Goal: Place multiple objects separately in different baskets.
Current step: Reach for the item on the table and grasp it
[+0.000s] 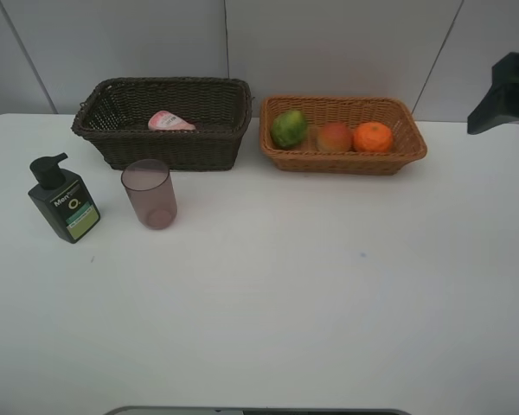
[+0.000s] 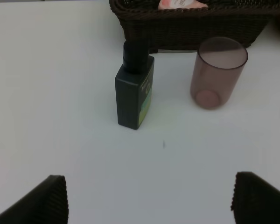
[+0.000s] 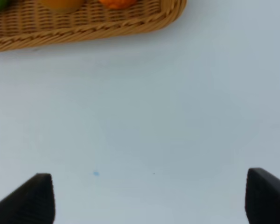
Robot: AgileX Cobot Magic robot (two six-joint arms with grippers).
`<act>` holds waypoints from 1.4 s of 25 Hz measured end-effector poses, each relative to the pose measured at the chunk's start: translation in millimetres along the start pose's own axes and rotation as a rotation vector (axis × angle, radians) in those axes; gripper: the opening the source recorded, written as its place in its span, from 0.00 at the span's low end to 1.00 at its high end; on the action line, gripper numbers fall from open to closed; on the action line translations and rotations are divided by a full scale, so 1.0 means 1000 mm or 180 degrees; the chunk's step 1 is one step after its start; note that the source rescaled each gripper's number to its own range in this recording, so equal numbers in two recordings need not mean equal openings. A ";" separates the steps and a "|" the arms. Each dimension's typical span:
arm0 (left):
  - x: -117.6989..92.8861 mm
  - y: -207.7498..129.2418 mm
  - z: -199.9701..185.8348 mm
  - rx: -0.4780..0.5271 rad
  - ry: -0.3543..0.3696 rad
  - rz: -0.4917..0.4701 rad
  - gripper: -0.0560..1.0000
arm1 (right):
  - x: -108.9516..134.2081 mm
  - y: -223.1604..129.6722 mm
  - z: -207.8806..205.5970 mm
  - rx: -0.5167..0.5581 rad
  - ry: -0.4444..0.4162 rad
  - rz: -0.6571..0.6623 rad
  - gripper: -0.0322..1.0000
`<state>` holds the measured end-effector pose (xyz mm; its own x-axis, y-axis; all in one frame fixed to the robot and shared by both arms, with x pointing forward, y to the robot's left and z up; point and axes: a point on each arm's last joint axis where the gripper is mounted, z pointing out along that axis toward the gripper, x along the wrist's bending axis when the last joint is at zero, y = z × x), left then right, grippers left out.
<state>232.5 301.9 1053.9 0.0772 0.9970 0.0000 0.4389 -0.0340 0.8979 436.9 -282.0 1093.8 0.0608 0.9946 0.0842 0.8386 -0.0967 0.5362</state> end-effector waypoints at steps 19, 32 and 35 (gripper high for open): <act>0.000 0.000 0.000 0.0000 0.0000 0.0000 0.92 | -0.029 -0.139 -0.134 -0.1626 0.0131 -0.0028 0.78; 0.000 0.000 0.000 0.0000 0.0000 0.0000 0.92 | -0.040 -0.188 -0.088 -0.1800 0.0057 -0.0058 0.78; 0.000 0.000 0.000 0.0000 0.0000 0.0000 0.92 | -0.040 -0.189 -0.084 -0.1750 0.0038 -0.0087 0.78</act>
<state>232.5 301.9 1053.9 0.0772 0.9970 0.0000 0.4389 -0.0340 0.8979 230.6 -306.6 1059.5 0.0341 0.9968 0.0720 0.4331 -0.0796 0.8978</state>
